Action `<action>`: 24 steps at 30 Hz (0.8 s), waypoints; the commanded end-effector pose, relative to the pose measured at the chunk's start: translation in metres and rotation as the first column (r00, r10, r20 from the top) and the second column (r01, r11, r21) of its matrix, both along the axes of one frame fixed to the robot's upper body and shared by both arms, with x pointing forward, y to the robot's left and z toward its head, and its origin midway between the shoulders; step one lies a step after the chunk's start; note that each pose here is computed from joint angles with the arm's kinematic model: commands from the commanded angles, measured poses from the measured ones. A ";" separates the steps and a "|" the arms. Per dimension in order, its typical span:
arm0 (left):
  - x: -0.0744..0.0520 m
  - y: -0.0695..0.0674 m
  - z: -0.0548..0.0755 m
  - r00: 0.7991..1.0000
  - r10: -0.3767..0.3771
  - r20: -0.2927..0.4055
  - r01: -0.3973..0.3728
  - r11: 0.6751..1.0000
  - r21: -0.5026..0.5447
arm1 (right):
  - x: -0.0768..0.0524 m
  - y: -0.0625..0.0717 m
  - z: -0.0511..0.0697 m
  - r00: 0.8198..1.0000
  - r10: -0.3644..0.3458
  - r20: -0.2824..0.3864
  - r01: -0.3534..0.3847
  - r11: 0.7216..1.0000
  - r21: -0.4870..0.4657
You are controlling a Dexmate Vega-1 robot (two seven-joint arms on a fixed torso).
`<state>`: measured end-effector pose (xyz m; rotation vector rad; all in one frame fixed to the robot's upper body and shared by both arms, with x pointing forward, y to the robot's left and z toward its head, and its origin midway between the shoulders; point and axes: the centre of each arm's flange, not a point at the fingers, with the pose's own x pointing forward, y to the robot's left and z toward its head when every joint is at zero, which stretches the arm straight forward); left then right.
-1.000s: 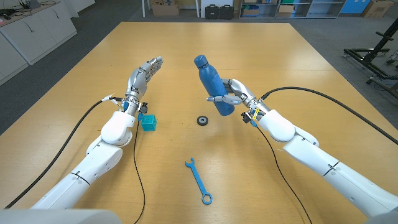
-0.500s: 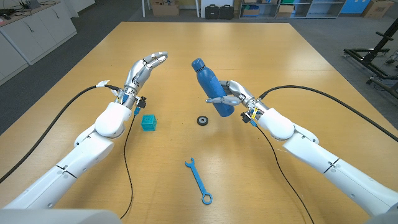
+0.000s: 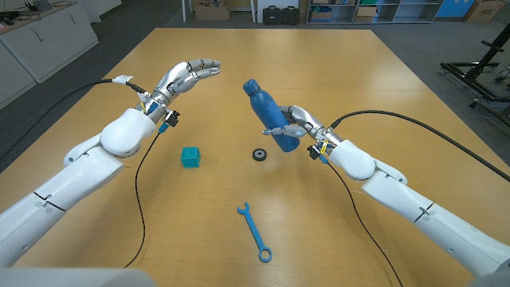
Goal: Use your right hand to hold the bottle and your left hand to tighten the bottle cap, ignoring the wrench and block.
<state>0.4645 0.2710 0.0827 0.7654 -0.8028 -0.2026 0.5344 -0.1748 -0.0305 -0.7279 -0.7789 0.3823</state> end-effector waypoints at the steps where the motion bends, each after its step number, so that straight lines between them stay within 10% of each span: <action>1: -0.016 -0.002 0.026 0.995 0.068 -0.066 -0.056 0.983 0.175 | 0.005 0.001 -0.006 1.000 0.004 -0.020 -0.004 1.000 0.007; 24: -0.015 -0.018 0.059 0.983 0.108 -0.146 -0.033 0.897 0.441 | 0.009 0.008 -0.009 1.000 0.012 -0.024 -0.011 1.000 0.011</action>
